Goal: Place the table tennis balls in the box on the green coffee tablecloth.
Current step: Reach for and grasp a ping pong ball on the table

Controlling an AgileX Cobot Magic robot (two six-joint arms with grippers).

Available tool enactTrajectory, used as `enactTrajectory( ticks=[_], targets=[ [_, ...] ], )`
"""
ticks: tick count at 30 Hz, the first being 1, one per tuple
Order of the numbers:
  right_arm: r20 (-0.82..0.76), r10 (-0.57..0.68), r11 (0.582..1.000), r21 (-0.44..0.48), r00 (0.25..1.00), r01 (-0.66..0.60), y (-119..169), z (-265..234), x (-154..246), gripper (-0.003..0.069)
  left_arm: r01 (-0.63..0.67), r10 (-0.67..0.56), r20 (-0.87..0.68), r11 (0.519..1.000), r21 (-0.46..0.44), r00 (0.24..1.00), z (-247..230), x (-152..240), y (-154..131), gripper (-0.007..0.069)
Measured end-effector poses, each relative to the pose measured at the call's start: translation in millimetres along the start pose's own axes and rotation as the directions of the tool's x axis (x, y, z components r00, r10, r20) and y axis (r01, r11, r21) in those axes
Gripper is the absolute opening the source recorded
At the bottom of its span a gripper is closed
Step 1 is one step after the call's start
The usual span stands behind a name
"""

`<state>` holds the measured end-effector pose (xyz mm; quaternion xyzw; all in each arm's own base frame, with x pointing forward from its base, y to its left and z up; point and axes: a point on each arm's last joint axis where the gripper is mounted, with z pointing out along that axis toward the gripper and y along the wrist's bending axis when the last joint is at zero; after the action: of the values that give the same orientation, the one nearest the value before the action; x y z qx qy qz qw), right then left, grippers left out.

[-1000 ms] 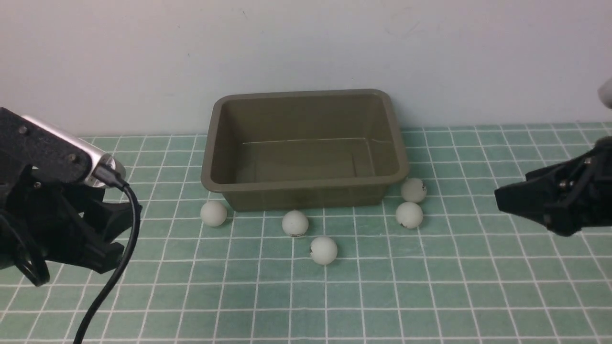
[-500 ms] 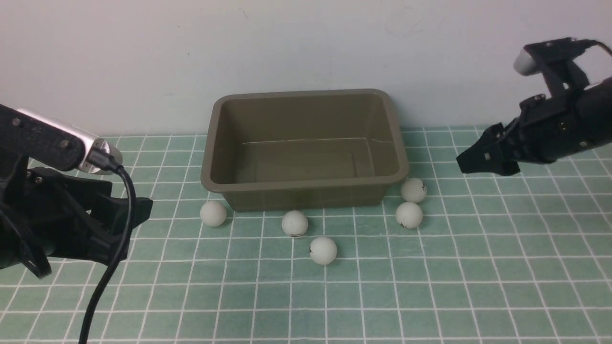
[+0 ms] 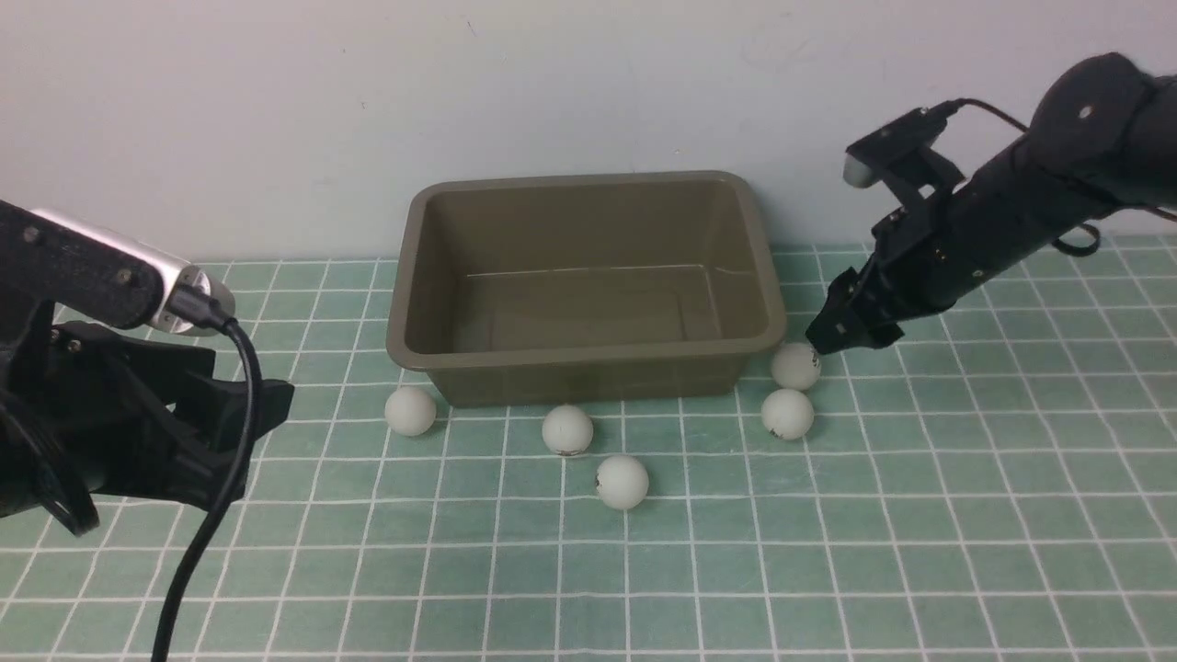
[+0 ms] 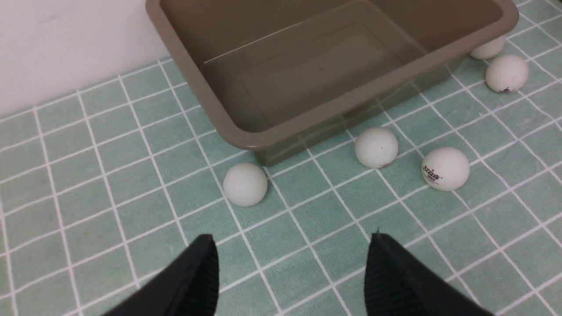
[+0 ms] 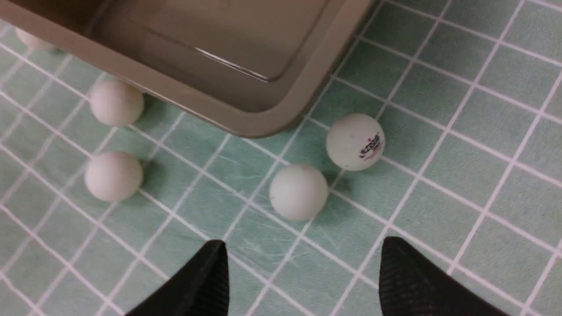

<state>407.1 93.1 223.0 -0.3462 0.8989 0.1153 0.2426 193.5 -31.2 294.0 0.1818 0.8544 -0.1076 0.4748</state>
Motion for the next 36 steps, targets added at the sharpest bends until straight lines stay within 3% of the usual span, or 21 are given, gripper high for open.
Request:
enactTrajectory(
  ticks=[27, 31, 36],
  targets=[
    [-0.033, 0.076, 0.996, -0.037, 0.997, -0.077, -24, 85, 3, 0.042, 0.0, 0.0, 0.0, 1.0, 0.0, 1.0, 0, 0, 0, 0.0406],
    [-0.035, 0.085, 0.995, -0.041, 0.996, -0.087, -25, 89, 5, 0.0368, 0.0, 0.0, 0.0, 1.0, 0.0, 1.0, 0, 0, 0, 0.0406],
    [-0.026, 0.066, 0.998, -0.021, 0.997, -0.067, -28, 85, 0, 0.0363, 0.0, 0.0, 0.0, 1.0, 0.0, 1.0, 0, 0, 0, 0.0406]
  ],
)
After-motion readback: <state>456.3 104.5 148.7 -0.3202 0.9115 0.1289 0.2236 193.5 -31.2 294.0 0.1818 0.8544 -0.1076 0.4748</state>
